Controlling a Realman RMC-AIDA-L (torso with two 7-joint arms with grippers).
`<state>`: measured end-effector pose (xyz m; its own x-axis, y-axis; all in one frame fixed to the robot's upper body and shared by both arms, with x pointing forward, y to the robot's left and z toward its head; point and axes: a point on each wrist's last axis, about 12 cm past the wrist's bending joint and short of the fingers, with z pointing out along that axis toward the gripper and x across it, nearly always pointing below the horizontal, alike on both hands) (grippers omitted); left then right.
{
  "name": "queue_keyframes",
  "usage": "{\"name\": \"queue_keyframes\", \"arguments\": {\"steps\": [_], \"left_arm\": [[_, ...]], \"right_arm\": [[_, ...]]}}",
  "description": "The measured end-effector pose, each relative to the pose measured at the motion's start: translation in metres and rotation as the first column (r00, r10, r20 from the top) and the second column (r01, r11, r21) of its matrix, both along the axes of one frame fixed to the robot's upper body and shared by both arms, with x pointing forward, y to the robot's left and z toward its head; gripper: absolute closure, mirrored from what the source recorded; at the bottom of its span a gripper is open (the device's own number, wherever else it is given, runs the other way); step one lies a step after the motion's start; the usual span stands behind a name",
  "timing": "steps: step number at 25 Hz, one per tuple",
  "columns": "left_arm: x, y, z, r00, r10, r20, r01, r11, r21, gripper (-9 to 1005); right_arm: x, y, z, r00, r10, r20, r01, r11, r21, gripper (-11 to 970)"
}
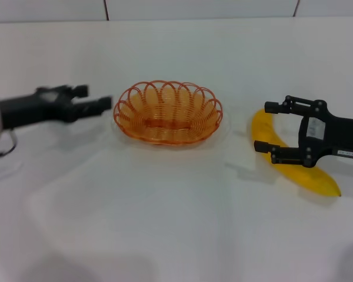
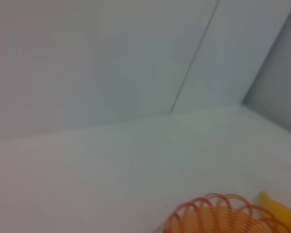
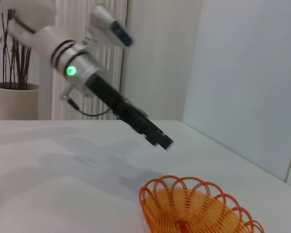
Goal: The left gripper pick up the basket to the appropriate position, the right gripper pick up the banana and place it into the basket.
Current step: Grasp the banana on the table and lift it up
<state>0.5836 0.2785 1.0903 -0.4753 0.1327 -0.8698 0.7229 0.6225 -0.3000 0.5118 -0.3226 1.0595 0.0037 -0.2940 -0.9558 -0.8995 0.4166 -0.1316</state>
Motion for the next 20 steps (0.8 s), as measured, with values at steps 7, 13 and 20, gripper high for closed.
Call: {"name": "queue_keyframes", "arguments": {"steps": [7,13,20], "left_arm": [[-0.060,0.030,-0.036,0.980,-0.043,0.192,0.037,0.999,0.034,166],[-0.074,0.029,-0.051,0.975,-0.072,0.211,0.060,0.996,0.065,167],[-0.075,0.027,-0.053,0.970,-0.078,0.228,0.063,0.995,0.073,167]], "right_arm": [[-0.007,-0.005,-0.003,1.000,-0.017,-0.007,0.017,1.000,0.001,157],[-0.010,-0.007,-0.006,1.000,-0.022,-0.019,0.022,1.000,-0.003,157],[-0.016,-0.018,-0.010,0.996,-0.067,-0.054,0.066,0.998,-0.025,158]]}}
